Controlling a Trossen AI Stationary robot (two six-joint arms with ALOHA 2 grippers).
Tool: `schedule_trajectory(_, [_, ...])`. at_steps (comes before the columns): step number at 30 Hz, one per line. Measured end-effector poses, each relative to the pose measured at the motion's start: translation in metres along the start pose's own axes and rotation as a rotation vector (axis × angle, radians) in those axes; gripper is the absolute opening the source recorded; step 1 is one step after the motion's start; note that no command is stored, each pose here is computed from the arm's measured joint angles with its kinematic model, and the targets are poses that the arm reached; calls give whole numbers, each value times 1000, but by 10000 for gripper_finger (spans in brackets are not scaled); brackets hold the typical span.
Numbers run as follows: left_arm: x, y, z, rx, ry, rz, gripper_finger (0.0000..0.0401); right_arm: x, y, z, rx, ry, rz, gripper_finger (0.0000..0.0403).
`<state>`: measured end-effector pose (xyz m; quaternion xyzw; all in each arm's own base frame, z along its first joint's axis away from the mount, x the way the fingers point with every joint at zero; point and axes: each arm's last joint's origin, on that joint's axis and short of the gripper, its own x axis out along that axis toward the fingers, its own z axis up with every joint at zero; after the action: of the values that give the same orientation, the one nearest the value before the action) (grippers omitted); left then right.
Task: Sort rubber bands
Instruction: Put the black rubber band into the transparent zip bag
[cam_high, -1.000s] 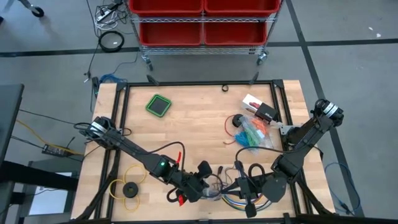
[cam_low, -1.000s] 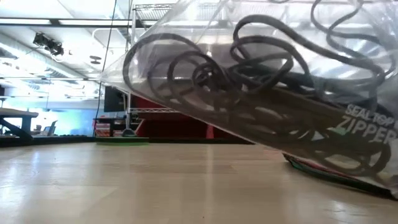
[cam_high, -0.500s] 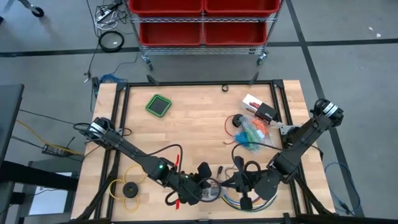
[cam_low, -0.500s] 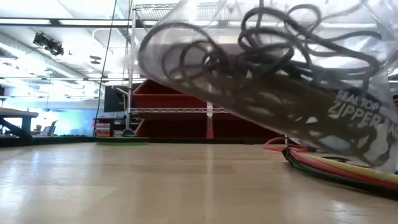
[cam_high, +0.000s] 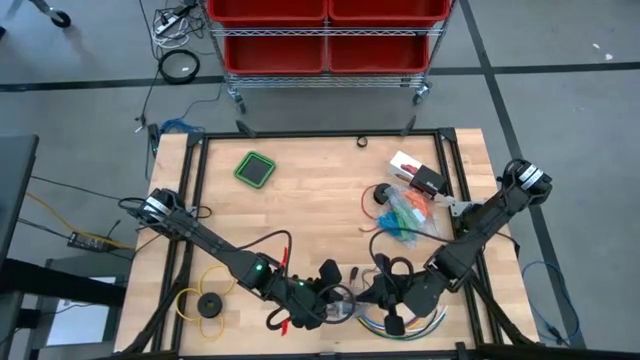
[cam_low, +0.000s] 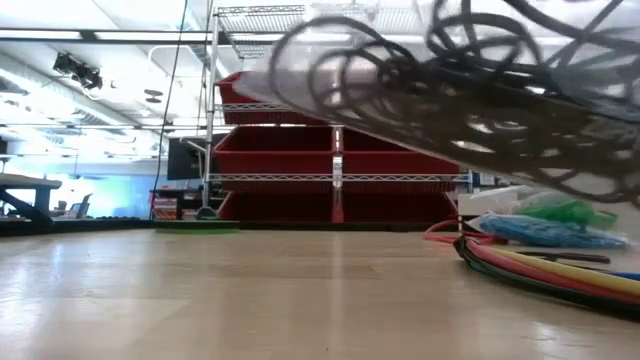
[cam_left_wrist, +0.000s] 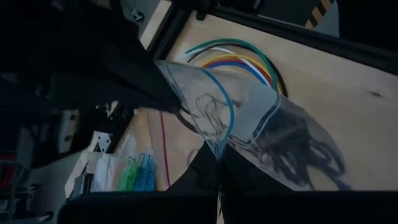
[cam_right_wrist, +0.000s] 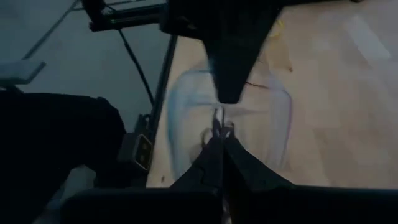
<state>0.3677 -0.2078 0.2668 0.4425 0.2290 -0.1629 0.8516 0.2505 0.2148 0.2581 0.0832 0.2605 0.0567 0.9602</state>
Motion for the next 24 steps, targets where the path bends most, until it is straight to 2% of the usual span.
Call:
schedule_trajectory(6, [0,0,0,-3,-1,0,1,1,-2,1,-13,-13,-24,11])
schedule_trajectory(17, [-1,-4,-1,-4,24,-25,1,-4,2,0,15,-17,-19,129])
schedule_trajectory(24, [-2,-7,-4,-26,52,-48,1,-23,1,-4,27,40,-38,134])
